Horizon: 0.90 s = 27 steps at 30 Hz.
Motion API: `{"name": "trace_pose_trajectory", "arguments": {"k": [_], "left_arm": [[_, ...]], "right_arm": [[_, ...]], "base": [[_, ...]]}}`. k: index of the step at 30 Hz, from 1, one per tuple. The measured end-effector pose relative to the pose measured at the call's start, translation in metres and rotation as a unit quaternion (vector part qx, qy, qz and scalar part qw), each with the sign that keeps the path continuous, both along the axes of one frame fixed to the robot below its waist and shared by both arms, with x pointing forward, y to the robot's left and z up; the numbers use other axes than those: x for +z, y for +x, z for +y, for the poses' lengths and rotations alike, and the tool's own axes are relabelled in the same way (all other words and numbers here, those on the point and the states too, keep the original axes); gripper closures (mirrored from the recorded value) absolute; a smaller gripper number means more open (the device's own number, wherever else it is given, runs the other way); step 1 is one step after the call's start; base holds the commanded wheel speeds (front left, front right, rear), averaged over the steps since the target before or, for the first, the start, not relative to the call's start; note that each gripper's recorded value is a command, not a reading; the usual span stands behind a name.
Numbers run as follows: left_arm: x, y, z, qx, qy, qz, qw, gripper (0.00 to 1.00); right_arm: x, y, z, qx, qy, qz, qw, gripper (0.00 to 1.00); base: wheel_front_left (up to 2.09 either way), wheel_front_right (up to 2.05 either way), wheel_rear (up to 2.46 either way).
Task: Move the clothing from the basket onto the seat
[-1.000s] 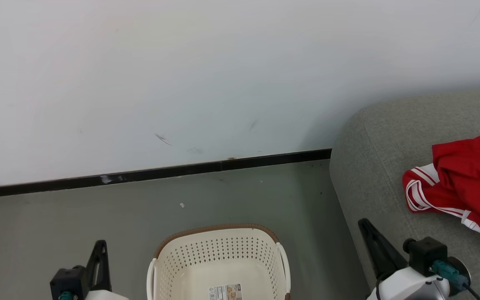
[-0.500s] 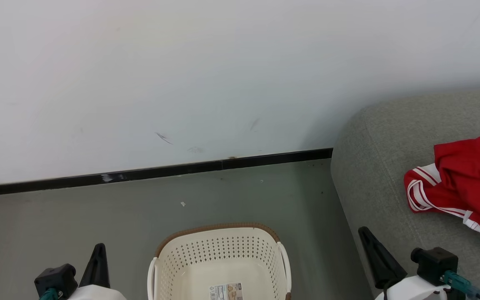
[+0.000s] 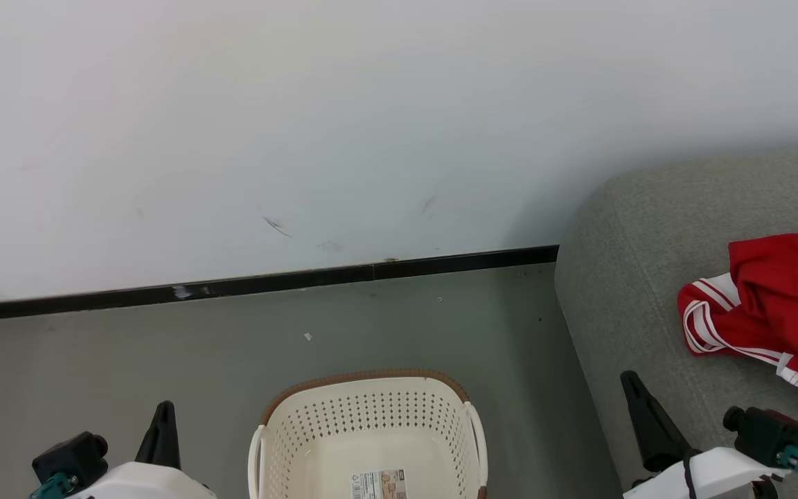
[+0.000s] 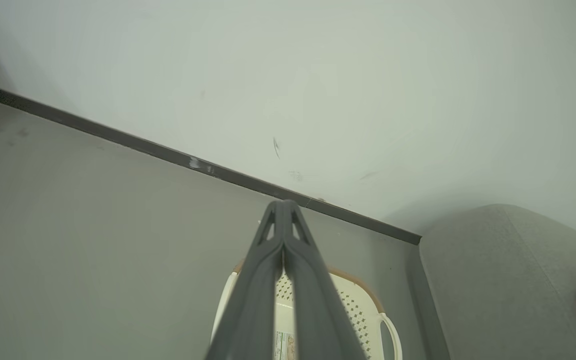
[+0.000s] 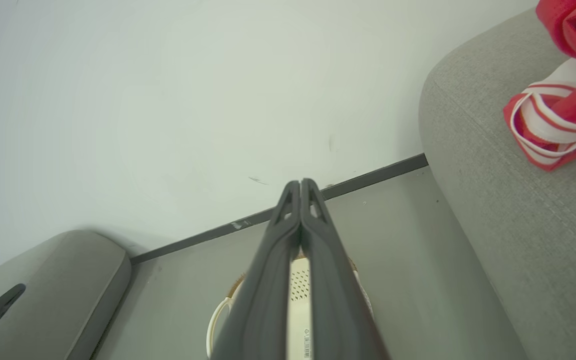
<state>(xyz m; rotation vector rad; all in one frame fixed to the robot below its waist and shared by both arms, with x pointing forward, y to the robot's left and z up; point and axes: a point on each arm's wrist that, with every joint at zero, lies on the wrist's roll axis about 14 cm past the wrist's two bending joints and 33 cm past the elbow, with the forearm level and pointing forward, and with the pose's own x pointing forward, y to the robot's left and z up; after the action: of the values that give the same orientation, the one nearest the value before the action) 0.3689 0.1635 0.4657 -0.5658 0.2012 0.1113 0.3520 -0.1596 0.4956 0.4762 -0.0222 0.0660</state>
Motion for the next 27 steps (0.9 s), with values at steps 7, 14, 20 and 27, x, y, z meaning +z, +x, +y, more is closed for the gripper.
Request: {"name": "trace_pose_trajectory", "arguments": {"k": [7,14,20,27], "left_arm": [[0.0,0.001,0.002,0.005,-0.041,0.005,0.999,1.0],[-0.001,0.002,0.001,0.009,-0.093,0.009,0.996,1.0],[0.0,0.002,0.003,0.013,-0.134,0.01,0.991,1.0],[0.001,0.002,0.004,0.018,-0.184,0.009,0.983,1.0]], "right_arm": [[-0.003,0.001,-0.006,-0.008,0.045,0.011,0.999,1.0],[-0.007,0.002,-0.014,-0.018,0.097,0.024,0.995,1.0],[-0.012,0.002,-0.018,-0.024,0.142,0.036,0.989,1.0],[-0.01,0.006,-0.022,-0.029,0.194,0.039,0.98,1.0]], "base": [[0.0,0.0,0.0],[0.0,0.0,0.0],[0.0,0.0,0.0],[0.0,0.0,0.0]]}}
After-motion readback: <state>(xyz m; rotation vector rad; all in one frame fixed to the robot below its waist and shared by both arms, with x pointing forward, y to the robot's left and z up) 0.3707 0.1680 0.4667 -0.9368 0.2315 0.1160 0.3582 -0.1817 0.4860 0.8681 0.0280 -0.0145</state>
